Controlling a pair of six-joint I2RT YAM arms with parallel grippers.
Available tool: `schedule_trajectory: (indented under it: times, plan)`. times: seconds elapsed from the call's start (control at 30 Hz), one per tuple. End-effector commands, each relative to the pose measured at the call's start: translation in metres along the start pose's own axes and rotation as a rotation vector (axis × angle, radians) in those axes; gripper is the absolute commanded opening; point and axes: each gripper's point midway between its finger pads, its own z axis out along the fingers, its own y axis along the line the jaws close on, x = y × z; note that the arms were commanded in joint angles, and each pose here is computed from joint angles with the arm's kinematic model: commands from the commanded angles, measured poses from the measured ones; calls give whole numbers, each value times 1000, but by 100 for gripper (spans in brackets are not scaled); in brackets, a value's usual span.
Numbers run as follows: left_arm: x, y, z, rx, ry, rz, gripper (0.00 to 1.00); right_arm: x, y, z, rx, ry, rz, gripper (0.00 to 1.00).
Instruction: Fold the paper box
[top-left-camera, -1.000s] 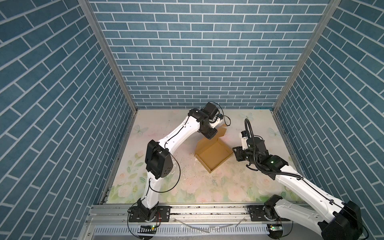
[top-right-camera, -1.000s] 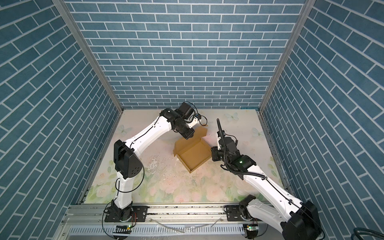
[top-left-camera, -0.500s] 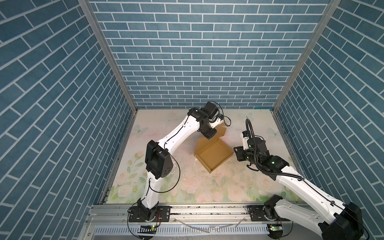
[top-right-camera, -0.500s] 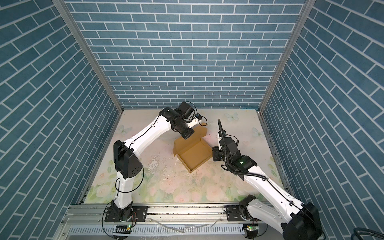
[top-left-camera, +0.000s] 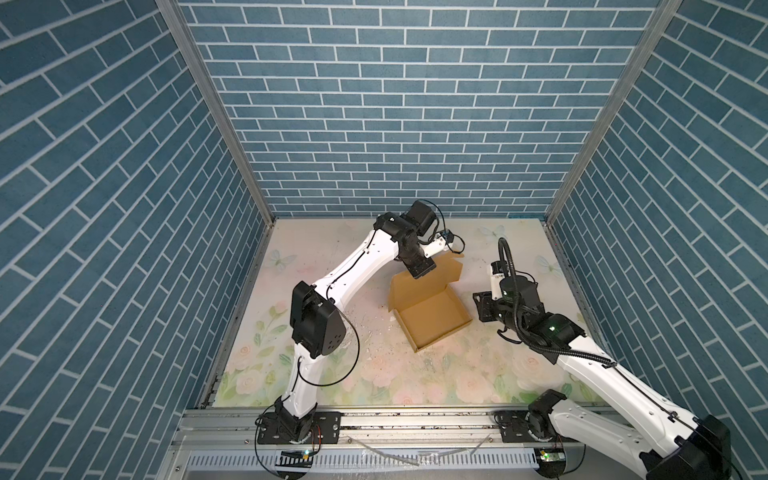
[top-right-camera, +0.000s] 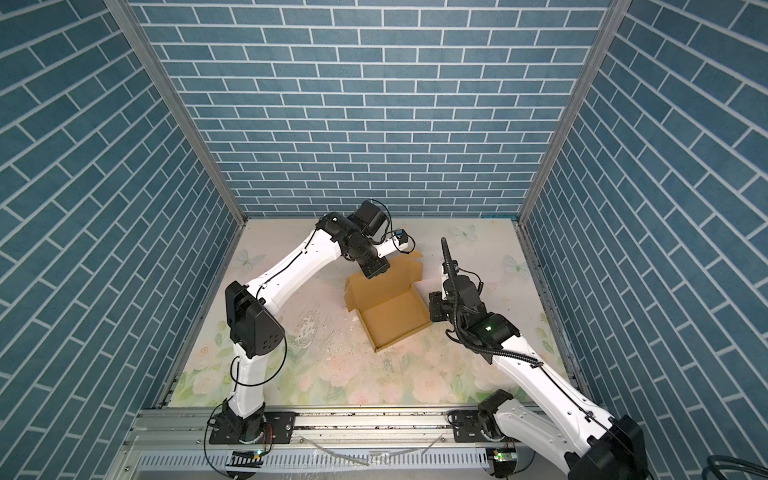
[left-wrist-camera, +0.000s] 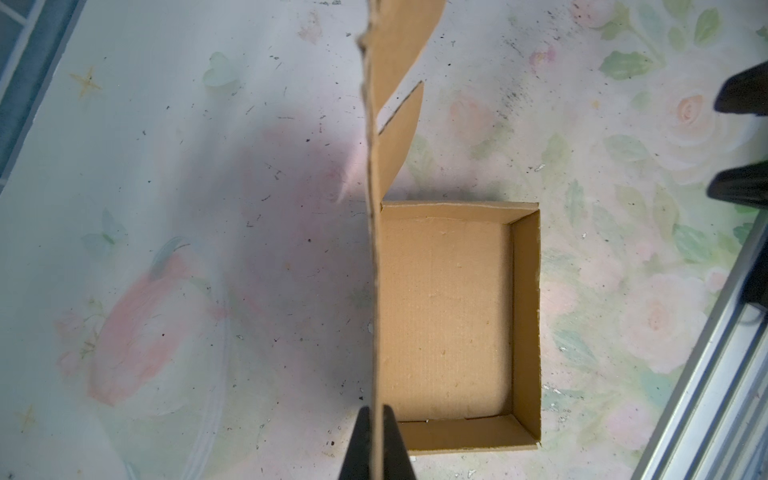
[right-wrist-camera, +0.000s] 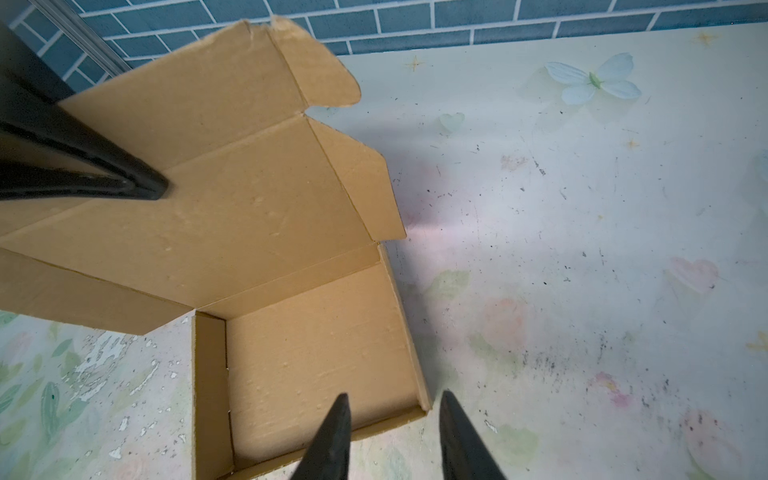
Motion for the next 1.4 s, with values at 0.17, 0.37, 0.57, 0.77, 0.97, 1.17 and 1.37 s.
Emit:
schedule_trajectory:
  times: [0.17, 0.37, 0.57, 0.77, 0.97, 1.17, 1.37]
  plan:
    - [-11, -21, -15, 96, -27, 156, 2, 7, -11, -1, 46, 12, 33, 36]
    - [-13, -28, -9, 146, -9, 215, 2, 7, -14, -3, 55, 7, 44, 36]
    - [-8, -32, 3, 164, 28, 244, 3, 6, -16, -4, 54, 2, 54, 37]
    - [-6, -33, 20, 155, 60, 237, 10, 8, -16, 3, 52, 12, 61, 37]
    - [-19, -18, 10, 51, 15, 174, 37, 8, -15, 5, 45, 14, 51, 37]
    - [-41, -1, -29, -101, -125, 38, 53, 3, -10, 3, 12, 19, 21, 40]
    - [-34, 10, -104, -277, -309, -221, 56, -11, 1, 4, -58, 42, -33, 47]
